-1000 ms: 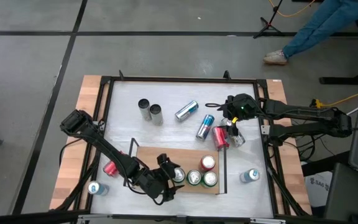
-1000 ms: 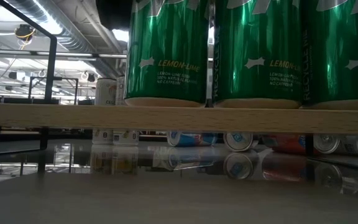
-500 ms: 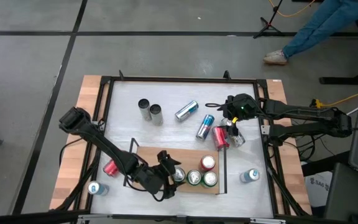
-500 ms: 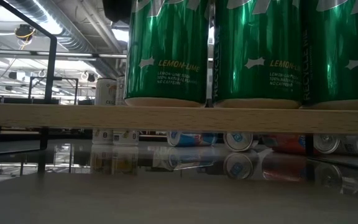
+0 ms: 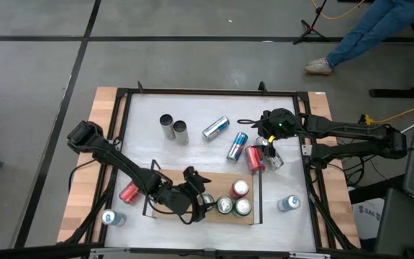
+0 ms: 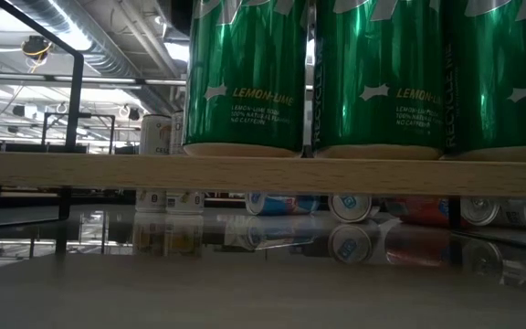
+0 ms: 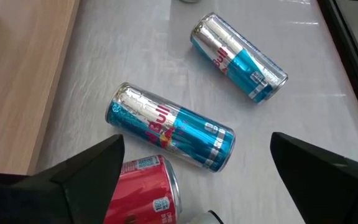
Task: Place canned beverage on shelf
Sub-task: Put the blue soda can on the shelf
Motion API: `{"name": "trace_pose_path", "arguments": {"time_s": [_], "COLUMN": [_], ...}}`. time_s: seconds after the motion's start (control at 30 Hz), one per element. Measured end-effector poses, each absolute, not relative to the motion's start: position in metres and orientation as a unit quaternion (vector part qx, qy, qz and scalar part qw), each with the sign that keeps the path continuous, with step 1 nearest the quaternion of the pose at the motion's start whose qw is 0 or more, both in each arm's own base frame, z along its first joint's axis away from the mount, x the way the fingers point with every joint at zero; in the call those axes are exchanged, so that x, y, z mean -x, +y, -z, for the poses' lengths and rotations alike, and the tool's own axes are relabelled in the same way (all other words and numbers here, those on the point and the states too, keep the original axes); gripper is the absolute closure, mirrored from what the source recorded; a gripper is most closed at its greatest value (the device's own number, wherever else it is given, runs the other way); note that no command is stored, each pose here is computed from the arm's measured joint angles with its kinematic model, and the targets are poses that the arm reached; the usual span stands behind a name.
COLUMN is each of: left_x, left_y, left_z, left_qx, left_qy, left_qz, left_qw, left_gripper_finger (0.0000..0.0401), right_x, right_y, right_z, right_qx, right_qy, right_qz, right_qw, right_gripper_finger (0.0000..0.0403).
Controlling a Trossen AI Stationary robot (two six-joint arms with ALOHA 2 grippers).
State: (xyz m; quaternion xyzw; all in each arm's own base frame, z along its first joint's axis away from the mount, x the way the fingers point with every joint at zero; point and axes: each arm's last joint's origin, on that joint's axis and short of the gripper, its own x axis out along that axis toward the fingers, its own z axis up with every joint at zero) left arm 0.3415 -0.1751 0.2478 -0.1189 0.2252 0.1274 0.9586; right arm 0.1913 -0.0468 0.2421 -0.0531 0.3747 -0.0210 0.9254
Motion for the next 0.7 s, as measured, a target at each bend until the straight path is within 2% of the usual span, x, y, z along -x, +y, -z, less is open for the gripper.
{"name": "trace_pose_path", "arguments": {"time_s": [0.5,0.7], "left_x": [-0.372,-0.384], "left_y": [-0.093,-0.042], "left_z": [-0.248,-0.246], "left_qx": [0.113,0.153], "left_qy": [0.219,0.242], "left_qz": [-0.226,-0.215], "left_qw": [0.942,0.934], "left_gripper_finger": [0.0021,0.0021], "right_x": [-0.191,-0.191], "right_y": [-0.047,-0.047], "right_z": [-0.242,-0.242], "right_qx": [0.053,0.053], "right_qy": [0.374,0.374], "right_qz": [0.021,0.021], "right_qw": [0.926,0.926], "right_gripper_finger": [0.0008,0.0008]}}
